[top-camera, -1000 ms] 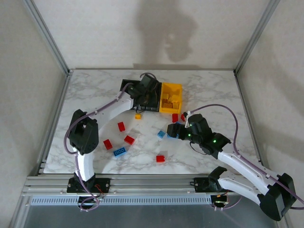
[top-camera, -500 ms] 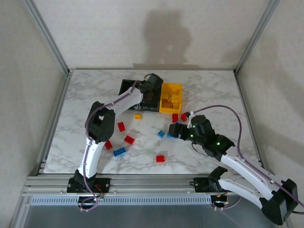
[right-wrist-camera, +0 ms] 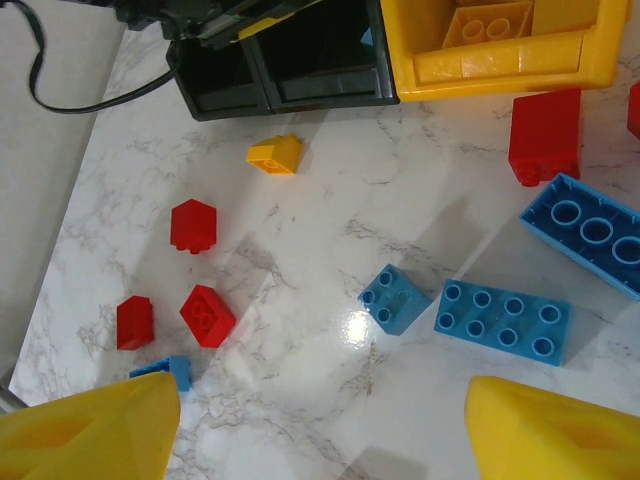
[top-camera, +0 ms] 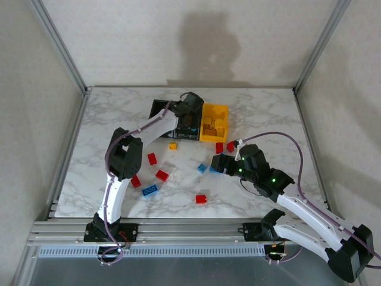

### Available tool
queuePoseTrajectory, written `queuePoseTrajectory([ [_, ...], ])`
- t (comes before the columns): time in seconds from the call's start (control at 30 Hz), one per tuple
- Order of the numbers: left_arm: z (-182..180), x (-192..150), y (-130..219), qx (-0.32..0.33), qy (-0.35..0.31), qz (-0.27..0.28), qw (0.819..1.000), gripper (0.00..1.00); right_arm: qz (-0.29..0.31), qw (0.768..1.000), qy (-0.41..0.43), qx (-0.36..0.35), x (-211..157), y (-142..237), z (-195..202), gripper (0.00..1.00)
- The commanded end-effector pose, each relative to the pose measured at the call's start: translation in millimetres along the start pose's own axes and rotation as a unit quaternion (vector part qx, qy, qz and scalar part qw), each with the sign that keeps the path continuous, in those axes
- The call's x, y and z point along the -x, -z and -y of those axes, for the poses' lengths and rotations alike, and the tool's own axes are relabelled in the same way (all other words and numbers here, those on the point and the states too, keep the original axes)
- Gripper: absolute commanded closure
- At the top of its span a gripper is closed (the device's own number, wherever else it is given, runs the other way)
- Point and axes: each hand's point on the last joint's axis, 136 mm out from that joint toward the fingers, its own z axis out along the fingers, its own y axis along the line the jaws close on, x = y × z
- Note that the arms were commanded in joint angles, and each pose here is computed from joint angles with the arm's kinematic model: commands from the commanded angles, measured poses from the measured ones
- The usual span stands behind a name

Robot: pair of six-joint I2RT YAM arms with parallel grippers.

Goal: Sort the legos into containers by color
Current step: Place the lego in the container, then pick up the lego from the center of the table.

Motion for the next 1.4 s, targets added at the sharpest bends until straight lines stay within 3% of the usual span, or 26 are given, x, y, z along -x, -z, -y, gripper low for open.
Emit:
queuePoseTrajectory([
  [0.0, 1, 17, 64, -0.031, 0.009, 0.042, 0.999, 0.46, 0.0, 1.0, 0.013, -0.007, -1, 0, 1, 0.25],
  [0.2, -39, -13, 109, -0.025, 0.028, 0.06, 0.998, 0.42, -0.008, 0.999, 0.039, 0.015, 2, -6, -12, 0.25],
  [0.37, -88, -48, 127, 0.013, 0.05, 0.06, 0.997, 0.36, -0.022, 0.995, 0.078, 0.053, -2, -19, -39, 0.26],
  [0.63, -152, -104, 109, 0.053, 0.121, 0.033, 0.991, 0.31, -0.045, 0.985, 0.149, 0.08, -13, -55, -87, 0.26],
  [0.93, -165, -133, 63, 0.077, 0.131, -0.008, 0.988, 0.26, -0.075, 0.98, 0.168, 0.072, -32, -86, -107, 0.27],
  [1.2, -168, -146, 36, 0.093, 0.119, -0.034, 0.988, 0.38, -0.078, 0.983, 0.157, 0.052, -39, -80, -91, 0.27],
  [1.37, -171, -148, 31, 0.097, 0.114, -0.043, 0.988, 0.62, -0.073, 0.984, 0.156, 0.047, -37, -76, -88, 0.27],
])
